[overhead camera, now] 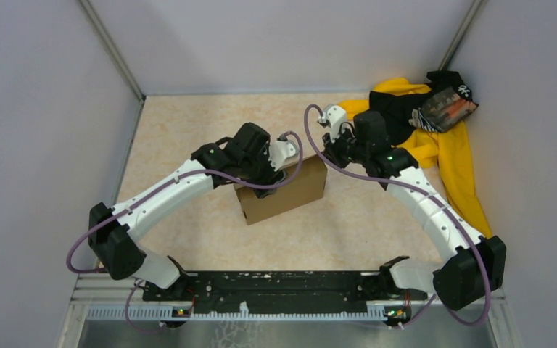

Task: Fold the paper box

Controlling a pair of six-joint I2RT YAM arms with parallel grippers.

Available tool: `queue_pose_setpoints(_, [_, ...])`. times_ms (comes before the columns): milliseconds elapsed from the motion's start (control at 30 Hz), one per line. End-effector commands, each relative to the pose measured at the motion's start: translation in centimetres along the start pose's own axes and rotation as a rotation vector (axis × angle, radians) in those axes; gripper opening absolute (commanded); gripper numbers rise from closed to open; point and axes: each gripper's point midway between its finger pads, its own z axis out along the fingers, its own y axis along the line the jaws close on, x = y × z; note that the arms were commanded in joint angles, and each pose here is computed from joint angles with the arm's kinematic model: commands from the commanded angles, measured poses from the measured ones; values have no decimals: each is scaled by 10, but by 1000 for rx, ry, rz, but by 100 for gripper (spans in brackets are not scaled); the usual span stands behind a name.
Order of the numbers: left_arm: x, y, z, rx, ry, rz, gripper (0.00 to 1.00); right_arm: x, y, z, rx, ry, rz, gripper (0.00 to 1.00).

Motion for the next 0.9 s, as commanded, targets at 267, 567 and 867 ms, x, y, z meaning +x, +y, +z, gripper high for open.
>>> queue_pose_setpoints(267, [2, -14, 7, 57, 22, 8, 53, -23, 11, -5, -15, -76, -26, 14])
queue_pose_setpoints(567, [4, -14, 8, 54, 26, 9, 53, -13, 7, -8, 30, -84, -27, 25])
queue_pose_setpoints(867, [4, -13, 7, 52, 24, 13, 53, -1, 0, -9, 72, -92, -1, 28])
